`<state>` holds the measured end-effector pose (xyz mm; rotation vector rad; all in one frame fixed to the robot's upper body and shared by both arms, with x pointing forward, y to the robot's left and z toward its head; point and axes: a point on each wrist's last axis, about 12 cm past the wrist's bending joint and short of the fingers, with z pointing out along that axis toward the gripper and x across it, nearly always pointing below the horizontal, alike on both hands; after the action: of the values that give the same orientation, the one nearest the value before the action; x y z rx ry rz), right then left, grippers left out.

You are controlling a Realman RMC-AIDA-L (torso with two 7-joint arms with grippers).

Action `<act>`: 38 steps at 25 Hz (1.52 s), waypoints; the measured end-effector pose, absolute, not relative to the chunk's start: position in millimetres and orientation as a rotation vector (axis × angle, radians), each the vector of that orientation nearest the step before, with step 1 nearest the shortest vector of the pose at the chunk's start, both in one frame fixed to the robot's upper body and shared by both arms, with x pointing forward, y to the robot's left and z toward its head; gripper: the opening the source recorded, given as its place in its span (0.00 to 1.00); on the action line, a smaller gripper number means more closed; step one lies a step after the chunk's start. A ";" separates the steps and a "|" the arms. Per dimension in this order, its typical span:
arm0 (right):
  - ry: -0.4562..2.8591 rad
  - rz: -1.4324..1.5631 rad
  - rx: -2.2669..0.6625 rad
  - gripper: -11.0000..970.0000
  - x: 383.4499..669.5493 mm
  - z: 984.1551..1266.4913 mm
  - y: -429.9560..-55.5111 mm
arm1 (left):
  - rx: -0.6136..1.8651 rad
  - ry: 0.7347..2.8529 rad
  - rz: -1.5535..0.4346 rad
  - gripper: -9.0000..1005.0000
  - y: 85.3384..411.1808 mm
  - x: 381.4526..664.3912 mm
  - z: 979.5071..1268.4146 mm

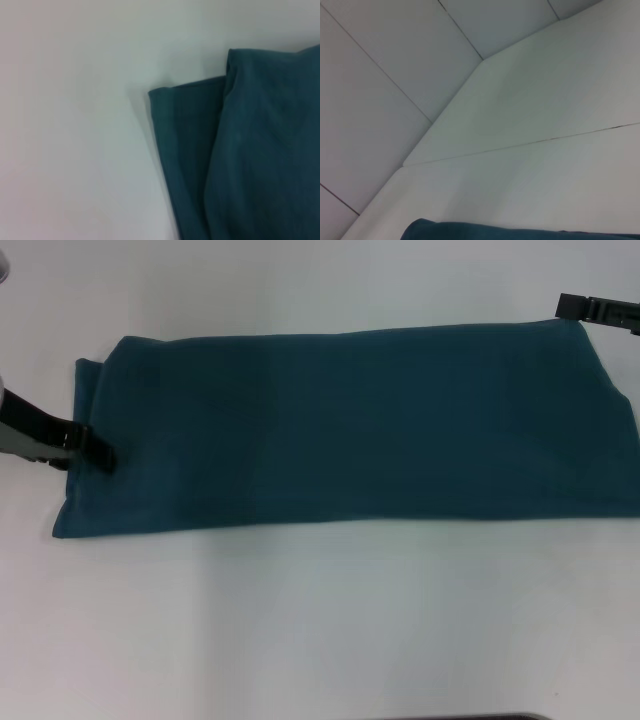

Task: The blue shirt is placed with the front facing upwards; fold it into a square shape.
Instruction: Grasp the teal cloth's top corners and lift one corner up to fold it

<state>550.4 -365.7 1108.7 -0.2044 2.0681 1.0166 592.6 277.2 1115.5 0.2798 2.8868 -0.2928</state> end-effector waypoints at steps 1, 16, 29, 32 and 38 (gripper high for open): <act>2.068 1.017 -0.204 0.76 550.4 1108.7 -365.7 | 0.281 2.887 -0.293 0.58 276.9 592.6 1115.6; 2.070 1.010 -0.208 0.76 550.9 1110.0 -367.8 | 0.294 2.893 -0.313 0.58 270.3 592.6 1116.0; 2.070 1.006 -0.209 0.76 551.1 1110.7 -368.7 | 0.346 2.893 -0.331 0.58 258.6 594.3 1121.0; 2.070 1.004 -0.207 0.76 550.9 1110.8 -369.4 | 0.357 2.893 -0.321 0.58 257.7 595.1 1121.8; 2.070 1.004 -0.206 0.76 550.7 1110.8 -369.8 | 0.343 2.883 -0.288 0.58 265.1 598.2 1124.8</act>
<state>550.7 -369.8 1110.8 -0.2062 2.0698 1.0036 598.2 265.1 1124.8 0.3429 2.8832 -0.2878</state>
